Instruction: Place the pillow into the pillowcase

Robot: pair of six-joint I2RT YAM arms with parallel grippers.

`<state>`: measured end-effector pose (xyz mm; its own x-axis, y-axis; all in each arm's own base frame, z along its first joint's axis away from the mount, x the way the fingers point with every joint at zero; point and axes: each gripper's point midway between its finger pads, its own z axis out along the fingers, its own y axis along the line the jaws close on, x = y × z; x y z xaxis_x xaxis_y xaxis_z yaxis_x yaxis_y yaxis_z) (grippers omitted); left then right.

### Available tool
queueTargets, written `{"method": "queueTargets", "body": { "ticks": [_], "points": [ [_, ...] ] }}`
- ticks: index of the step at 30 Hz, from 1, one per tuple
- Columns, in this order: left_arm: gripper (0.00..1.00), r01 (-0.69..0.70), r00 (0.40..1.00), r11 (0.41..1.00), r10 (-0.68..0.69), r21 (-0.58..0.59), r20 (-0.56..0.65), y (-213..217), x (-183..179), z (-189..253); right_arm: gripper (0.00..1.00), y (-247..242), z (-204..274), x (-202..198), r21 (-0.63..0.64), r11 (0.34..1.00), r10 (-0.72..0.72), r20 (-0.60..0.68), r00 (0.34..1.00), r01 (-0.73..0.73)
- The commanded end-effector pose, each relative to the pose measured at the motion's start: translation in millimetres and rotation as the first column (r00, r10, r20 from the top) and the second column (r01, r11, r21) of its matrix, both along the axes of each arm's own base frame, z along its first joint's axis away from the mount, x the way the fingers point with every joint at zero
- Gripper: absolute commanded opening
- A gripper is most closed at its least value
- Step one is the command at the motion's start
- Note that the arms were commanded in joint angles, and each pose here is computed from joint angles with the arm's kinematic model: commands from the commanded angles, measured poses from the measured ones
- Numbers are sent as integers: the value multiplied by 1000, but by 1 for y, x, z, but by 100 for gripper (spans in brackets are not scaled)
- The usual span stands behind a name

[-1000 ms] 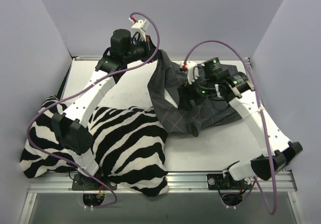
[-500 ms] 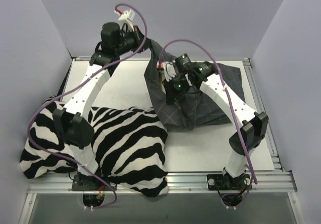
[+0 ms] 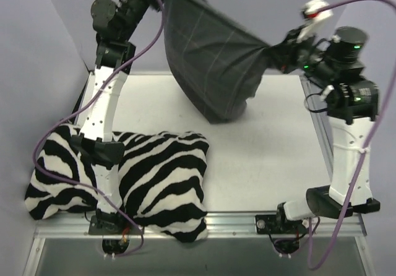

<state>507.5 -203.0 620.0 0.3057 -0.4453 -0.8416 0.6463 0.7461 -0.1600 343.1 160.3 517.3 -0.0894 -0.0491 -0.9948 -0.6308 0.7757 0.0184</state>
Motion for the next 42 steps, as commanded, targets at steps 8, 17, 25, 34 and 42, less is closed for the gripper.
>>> {"method": "queueTargets", "body": {
  "ticks": [8, 17, 25, 34, 42],
  "points": [
    [97, 139, 982, 963, -103, 230, -158, -130, 11, -112, 0, -281, -164, -30, -263, 691, -721, -311, 619, 673],
    [97, 497, 841, 726, -269, 475, -469, -126, -71, -267, 0, -269, -279, -92, -393, 804, -593, -576, 562, 446],
    [93, 480, 686, 727, 38, 491, -726, -25, -31, -379, 0, -309, -268, -14, -419, 744, -666, -523, 532, 521],
    [95, 718, 588, 435, 39, 543, -808, -5, -61, -452, 66, -320, -255, -19, -647, 719, -659, -516, 547, 256],
    [97, 780, 611, 155, 19, 607, -791, 13, -89, -488, 100, -194, -285, -162, -523, 787, -225, -737, 637, -327]
  ]
}}
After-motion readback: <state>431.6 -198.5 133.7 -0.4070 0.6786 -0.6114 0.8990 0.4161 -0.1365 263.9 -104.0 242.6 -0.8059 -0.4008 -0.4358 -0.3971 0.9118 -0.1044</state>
